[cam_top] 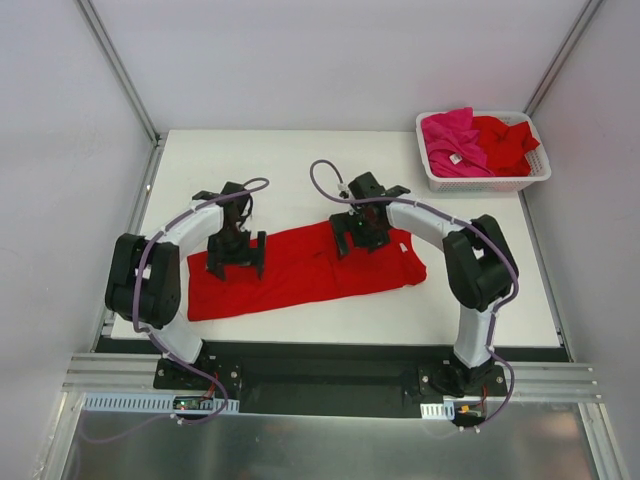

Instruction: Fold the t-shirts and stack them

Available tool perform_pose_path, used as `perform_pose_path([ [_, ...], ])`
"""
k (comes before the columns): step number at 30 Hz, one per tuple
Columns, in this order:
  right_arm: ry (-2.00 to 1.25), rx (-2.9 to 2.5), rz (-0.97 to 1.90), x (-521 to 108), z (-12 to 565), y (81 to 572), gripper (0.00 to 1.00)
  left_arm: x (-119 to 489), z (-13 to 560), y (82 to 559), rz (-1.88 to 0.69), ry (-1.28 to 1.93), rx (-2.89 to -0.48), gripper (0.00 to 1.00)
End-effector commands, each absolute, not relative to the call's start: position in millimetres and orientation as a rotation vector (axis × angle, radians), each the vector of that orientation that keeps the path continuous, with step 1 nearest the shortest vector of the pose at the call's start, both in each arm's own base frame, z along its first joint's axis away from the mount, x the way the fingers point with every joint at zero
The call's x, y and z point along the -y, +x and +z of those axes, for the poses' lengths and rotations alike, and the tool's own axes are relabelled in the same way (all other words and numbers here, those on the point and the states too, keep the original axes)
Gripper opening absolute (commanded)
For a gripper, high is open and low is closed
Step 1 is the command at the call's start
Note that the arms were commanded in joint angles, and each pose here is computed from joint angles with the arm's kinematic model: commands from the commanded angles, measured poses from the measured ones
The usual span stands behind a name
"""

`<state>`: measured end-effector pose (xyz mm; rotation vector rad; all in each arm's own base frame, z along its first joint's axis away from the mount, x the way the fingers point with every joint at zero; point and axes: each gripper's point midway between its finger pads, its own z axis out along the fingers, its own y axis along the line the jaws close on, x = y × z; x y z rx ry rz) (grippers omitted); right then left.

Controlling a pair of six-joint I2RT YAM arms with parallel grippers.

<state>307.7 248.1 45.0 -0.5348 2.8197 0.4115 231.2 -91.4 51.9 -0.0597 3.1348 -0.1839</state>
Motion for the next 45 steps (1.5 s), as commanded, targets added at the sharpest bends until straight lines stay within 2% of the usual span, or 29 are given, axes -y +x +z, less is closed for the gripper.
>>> perform_pose_path([
  [1,-0.634,-2.666,0.457,-272,57,317,0.96,82,41,215,-0.101,-0.002,-3.203,0.99],
  [12,-0.664,-2.664,0.376,-274,39,314,0.96,84,14,196,-0.142,-0.04,-3.256,0.99],
  [28,-0.624,-2.662,0.457,-284,22,312,0.96,97,1,194,-0.223,-0.184,-3.218,0.99],
  [45,-0.509,-2.621,0.578,-311,33,374,0.96,135,8,162,-0.29,-0.104,-3.225,0.99],
])
